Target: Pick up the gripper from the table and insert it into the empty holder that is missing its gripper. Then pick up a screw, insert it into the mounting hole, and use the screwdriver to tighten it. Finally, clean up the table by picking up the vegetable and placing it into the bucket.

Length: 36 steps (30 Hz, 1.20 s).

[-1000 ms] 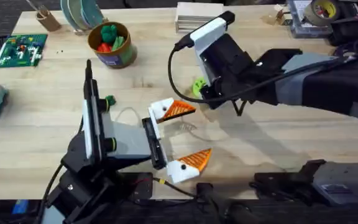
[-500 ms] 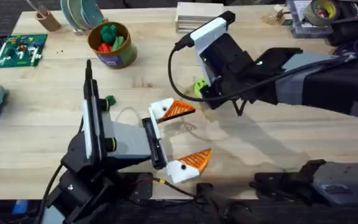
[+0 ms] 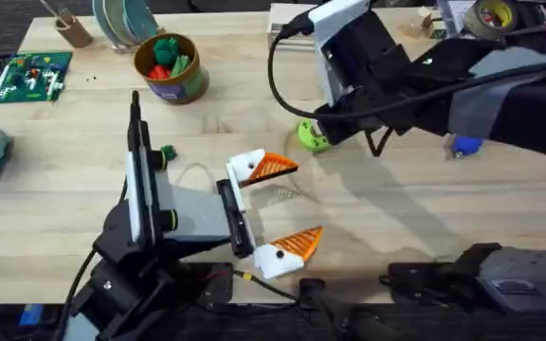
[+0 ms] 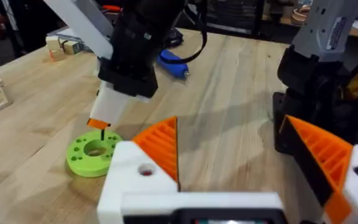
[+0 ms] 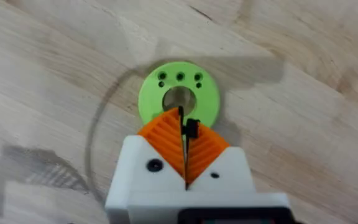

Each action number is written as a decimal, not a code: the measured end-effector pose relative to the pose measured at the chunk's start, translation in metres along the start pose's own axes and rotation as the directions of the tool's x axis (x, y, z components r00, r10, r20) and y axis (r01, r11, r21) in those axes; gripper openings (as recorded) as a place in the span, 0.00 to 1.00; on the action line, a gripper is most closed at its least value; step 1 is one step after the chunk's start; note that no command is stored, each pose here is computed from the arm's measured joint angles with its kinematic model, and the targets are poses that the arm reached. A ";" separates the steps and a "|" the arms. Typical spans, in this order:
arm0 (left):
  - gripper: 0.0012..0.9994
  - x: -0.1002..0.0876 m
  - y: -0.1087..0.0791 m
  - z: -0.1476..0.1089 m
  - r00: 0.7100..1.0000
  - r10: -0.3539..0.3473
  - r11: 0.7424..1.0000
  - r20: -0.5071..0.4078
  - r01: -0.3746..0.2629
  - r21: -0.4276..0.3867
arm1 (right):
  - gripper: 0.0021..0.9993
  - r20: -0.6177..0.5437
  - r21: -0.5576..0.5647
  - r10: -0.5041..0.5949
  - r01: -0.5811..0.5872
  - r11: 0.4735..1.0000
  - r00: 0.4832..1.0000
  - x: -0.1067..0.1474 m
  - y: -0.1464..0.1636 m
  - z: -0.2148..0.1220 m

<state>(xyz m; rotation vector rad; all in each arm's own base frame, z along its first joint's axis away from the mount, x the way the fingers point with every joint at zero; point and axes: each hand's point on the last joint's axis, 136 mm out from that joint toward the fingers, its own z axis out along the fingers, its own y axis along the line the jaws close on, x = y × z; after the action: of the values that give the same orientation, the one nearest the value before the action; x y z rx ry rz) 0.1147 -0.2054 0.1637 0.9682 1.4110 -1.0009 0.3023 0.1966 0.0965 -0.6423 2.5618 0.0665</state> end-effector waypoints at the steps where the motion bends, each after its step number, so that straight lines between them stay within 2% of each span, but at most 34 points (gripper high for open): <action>1: 0.99 0.000 0.000 0.000 1.000 0.000 1.000 0.000 0.000 0.000 | 0.01 -0.005 0.002 -0.002 0.002 1.000 1.000 0.001 -0.001 0.000; 6: 0.99 0.000 0.000 0.000 1.000 0.000 1.000 0.000 0.000 0.000 | 0.01 -0.044 0.007 -0.042 0.043 0.999 0.998 0.001 -0.003 -0.011; 10: 0.99 0.000 0.000 0.000 1.000 0.000 1.000 0.000 0.000 0.000 | 0.01 -0.053 0.006 -0.074 0.075 0.997 0.996 -0.011 -0.004 -0.031; 19: 0.99 0.000 0.000 0.000 1.000 0.000 1.000 0.000 0.000 0.000 | 0.01 0.100 0.000 -0.133 0.134 0.991 0.986 -0.054 -0.005 -0.100; 23: 0.99 0.000 0.000 0.000 1.000 0.000 1.000 0.000 0.000 0.000 | 0.01 0.124 -0.017 -0.180 0.184 0.983 0.976 -0.056 0.006 -0.128; 36: 0.99 0.000 0.000 0.000 1.000 0.000 1.000 0.000 0.000 0.000 | 0.01 0.120 -0.100 -0.346 0.358 0.928 0.930 -0.055 0.061 -0.186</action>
<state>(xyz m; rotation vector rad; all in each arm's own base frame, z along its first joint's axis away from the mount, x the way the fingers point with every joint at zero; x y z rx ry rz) 0.1147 -0.2054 0.1636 0.9683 1.4113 -1.0010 0.2323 0.2444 0.2812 -1.1085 2.3197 0.1281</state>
